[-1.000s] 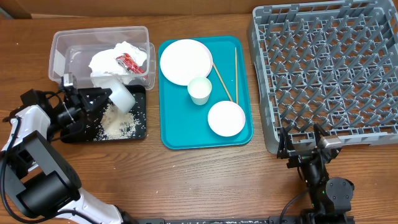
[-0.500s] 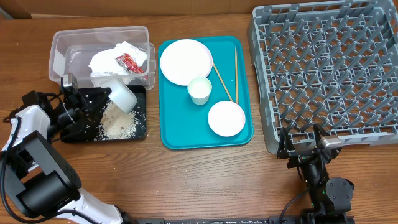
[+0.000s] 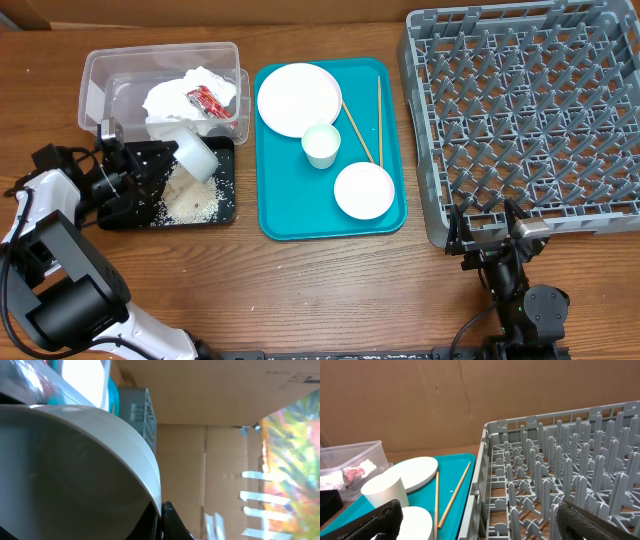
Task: Sort waste into correct bins and load items into the dishwasher
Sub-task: 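Carry the rice bowl left and tip the rice onto the black tray, then bring the emptied bowl back and set it on the teal tray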
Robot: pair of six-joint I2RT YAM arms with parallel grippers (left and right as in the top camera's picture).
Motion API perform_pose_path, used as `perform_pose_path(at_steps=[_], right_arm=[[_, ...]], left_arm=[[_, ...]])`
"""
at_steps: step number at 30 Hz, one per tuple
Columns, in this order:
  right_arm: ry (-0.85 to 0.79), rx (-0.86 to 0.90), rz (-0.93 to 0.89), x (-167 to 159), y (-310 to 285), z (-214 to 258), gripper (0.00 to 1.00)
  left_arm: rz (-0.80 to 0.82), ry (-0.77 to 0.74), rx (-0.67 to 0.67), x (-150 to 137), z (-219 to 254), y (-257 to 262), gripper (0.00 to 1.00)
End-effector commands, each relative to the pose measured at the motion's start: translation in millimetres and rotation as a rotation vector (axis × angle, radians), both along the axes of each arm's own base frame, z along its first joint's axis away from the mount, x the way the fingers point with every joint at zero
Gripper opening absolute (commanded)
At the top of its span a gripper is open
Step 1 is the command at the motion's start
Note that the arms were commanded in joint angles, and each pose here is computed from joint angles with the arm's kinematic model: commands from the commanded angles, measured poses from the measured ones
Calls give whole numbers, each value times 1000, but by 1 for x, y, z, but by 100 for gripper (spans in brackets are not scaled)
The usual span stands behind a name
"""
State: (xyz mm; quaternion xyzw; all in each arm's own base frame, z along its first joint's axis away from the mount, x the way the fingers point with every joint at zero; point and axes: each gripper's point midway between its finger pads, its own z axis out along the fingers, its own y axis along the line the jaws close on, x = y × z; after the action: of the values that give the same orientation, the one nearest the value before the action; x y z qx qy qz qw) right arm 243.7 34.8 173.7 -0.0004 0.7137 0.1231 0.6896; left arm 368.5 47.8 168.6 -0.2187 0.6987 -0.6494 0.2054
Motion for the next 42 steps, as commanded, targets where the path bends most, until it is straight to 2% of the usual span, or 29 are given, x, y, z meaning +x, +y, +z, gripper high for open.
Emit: perform_pose_path(at_steps=[1,2,10,14,18,27,33,38,42], right_arm=[[-3,2,0,0,1,-2,100],[-3,2,1,0,1,-2,100],[-3,2,1,0,1,-2,100],[-3,2,1,0,1,-2,100],[-3,2,1,0,1,-2,100],[-3,2,1,0,1,-2,100],[-3,2,1,0,1,-2,100],[-3,2,1,0,1,-2,100],[-3,2,1,0,1,-2,100]], left_arm=[[43,147,60,3,-25,14,4],[51,179,78,2,-30,15,4],[41,127,135,3,-11,9,4],[63,118,303,1,7,8,4],[117,143,578,-8,25,9,4],[116,109,940,-13,43,-30,4],[51,98,1110,-11,33,-63,4],[30,74,1156,-10,36,-77,4],[-51,-10,1213,-10,37,-106,4]])
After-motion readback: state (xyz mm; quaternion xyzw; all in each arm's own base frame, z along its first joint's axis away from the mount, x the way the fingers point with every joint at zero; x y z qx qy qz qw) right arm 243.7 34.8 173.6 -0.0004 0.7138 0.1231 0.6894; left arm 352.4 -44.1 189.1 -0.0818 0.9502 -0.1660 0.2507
